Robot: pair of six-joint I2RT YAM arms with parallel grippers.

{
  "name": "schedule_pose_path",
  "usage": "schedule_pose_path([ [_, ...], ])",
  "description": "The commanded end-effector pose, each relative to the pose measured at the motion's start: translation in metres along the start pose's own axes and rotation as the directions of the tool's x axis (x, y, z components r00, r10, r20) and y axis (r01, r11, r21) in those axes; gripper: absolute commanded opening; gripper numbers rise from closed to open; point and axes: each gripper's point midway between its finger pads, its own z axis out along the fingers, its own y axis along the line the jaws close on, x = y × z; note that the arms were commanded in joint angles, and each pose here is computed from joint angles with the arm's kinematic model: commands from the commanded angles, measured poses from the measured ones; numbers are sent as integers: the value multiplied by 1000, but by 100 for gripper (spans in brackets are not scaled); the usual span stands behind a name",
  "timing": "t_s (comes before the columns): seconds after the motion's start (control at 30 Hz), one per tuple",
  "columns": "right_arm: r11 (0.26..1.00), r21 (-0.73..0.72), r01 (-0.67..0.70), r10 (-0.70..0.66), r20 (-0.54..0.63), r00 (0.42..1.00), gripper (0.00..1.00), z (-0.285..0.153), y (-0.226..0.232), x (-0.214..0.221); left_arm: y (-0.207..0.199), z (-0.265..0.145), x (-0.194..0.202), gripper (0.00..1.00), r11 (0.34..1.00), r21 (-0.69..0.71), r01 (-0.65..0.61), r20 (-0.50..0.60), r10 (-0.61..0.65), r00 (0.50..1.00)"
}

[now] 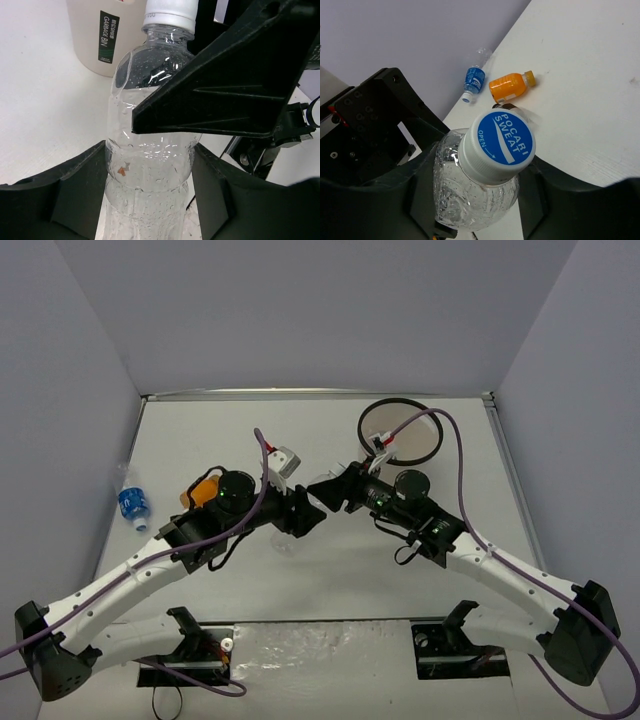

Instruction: Put the plastic bottles in the bin

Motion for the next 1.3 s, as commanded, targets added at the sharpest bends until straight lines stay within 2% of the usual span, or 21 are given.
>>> schedule_pose_path([
  [0.0, 999, 14, 48, -50, 168, 985, 23, 4, 7, -45, -15, -20, -33, 90, 1000, 26, 3, 112, -6, 994],
  [0.07, 996, 45, 78, -84, 176, 981, 20, -1, 5, -50, -7, -25, -36, 97, 999, -29, 16, 126, -12, 992],
  [0.2, 951, 292, 98, -172, 240, 955, 19, -16, -23, -85, 16, -36, -32, 97, 982, -166, 90, 135, -67, 989],
  [0.27, 897, 429, 105, -259, 320, 911, 18, -38, -28, -125, 34, -44, -27, 97, 953, -270, 140, 143, -103, 984],
  [0.3, 888, 442, 129, -288, 316, 904, 17, -40, -28, -128, 42, -48, -24, 97, 935, -317, 158, 147, -116, 982],
  [0.4, 850, 503, 155, -392, 408, 825, 15, -64, -2, -188, 85, -76, -15, 97, 787, -569, 237, 178, -164, 970],
  [0.53, 780, 596, 190, -508, 426, 749, 16, -84, 18, -239, 120, -108, -1, 97, 584, -761, 282, 208, -192, 959],
  [0.6, 718, 672, 180, -565, 412, 715, 18, -93, 14, -257, 127, -108, 5, 97, 536, -786, 308, 220, -222, 950],
  [0.73, 501, 852, 156, -686, 280, 672, 18, -104, -20, -277, 146, -104, 17, 97, 488, -789, 373, 233, -324, 917],
  [0.8, 441, 884, 154, -709, 238, 664, 18, -101, -36, -283, 165, -108, 25, 97, 435, -791, 430, 266, -389, 882],
  [0.9, 375, 917, 138, -721, 195, 664, 18, -104, -66, -294, 182, -111, 30, 97, 407, -776, 482, 306, -425, 852],
  [1.0, 241, 961, 133, -736, 91, 671, 18, -106, -104, -292, 198, -118, 37, 97, 357, -775, 521, 346, -450, 823],
  [1.13, 143, 975, 171, -728, -13, 686, 19, -100, -133, -275, 214, -124, 49, 97, 292, -788, 542, 370, -479, 796],
  [1.27, 120, 976, 180, -704, -44, 709, 23, -93, -155, -254, 226, -125, 62, 97, 237, -804, 545, 372, -514, 773],
])
